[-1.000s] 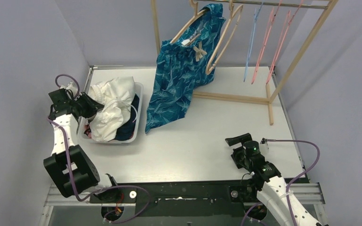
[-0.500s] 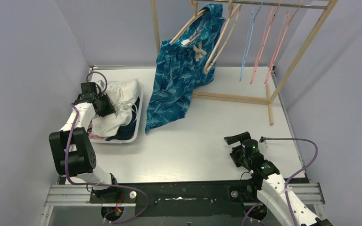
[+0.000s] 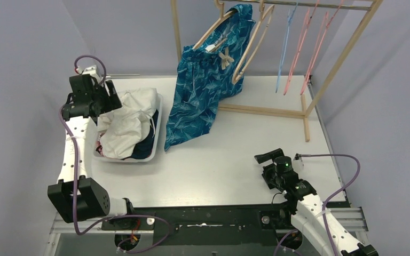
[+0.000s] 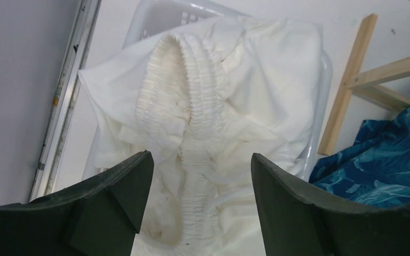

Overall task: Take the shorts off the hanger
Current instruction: Place the shorts in the basket.

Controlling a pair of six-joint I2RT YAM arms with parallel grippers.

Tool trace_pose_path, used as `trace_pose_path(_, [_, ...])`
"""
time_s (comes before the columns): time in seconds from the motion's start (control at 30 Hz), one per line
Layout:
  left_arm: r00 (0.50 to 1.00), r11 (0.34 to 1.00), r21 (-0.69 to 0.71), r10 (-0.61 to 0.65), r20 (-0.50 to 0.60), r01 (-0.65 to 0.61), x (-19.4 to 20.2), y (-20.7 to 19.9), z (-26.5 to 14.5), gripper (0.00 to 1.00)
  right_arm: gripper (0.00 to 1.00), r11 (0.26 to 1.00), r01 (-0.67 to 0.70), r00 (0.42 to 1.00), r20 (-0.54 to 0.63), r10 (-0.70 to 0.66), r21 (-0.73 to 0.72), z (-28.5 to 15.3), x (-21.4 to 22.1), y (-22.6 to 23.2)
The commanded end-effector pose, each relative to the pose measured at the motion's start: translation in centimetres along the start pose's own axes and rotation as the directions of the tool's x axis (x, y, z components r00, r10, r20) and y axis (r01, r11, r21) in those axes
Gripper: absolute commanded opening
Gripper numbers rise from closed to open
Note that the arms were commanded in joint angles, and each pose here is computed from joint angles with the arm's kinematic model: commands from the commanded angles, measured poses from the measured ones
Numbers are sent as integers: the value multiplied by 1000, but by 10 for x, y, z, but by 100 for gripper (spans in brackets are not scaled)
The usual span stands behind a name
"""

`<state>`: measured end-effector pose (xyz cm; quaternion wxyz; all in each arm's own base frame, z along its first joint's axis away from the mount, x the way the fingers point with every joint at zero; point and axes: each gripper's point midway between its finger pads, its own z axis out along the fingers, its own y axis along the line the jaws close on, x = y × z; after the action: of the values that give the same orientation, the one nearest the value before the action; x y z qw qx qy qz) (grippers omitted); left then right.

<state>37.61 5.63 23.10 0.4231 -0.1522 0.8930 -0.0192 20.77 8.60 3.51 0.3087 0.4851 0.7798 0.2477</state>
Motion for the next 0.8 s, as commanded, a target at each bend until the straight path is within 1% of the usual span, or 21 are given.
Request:
trace_pose_path(0.0, [995,997,69,9,97,-16,-36,-22,-26,67,99,997,55,997,59,-57,46,-3,-14,1])
trace_pose_path(0.07, [990,991,133,11,142,-31,-49,-40,-27,67,99,997,59,996,59,-62,48,-4,-15,2])
trace_pose_path(0.1, [987,976,208,30,156,-63,-55,-64,-26,67,99,997,57,996,59,-60,45,-4,-15,3])
trace_pose_path(0.17, [982,948,296,64,177,-115,-62,-97,-17,67,99,998,56,997,60,-58,38,-5,-15,5])
trace_pose_path(0.2, [979,938,318,79,187,-136,-65,-111,-9,67,99,998,56,997,60,-58,37,-6,-15,5])
trace_pose_path(0.23, [981,932,333,84,176,-140,-63,-120,7,66,99,998,54,997,60,-56,36,-7,-16,6])
trace_pose_path(0.3, [989,932,349,57,139,-103,-58,-128,38,64,99,998,55,997,58,-57,34,-8,-16,6])
trace_pose_path(0.37, [998,952,305,19,55,-35,-38,-120,77,63,99,998,55,997,57,-57,35,-10,-16,6])
trace_pose_path(0.43, [997,972,234,24,-75,-5,-3,-106,112,60,99,998,52,997,55,-54,40,-11,-15,3])
trace_pose_path(0.47, [989,979,203,25,-146,6,20,-99,128,57,99,998,49,997,56,-52,43,-12,-15,1])
trace_pose_path(0.5, [978,982,190,26,-208,15,41,-95,140,53,99,998,47,997,55,-50,48,-12,-15,-2])
trace_pose_path(0.53, [962,984,178,27,-273,23,65,-91,149,47,99,998,41,997,57,-44,49,-13,-14,-4])
trace_pose_path(0.57, [947,985,169,21,-321,36,85,-87,155,44,99,999,35,998,59,-37,41,-13,-14,-4])
trace_pose_path(0.63, [930,979,193,10,-368,66,116,-88,161,37,99,999,26,998,61,-28,35,-14,-14,-6])
trace_pose_path(0.67, [928,978,195,3,-373,75,123,-87,161,36,99,999,22,998,62,-24,31,-14,-14,-6])
trace_pose_path(0.77, [940,980,182,-16,-340,82,122,-84,158,35,99,999,24,997,68,-26,26,-18,-16,-5])
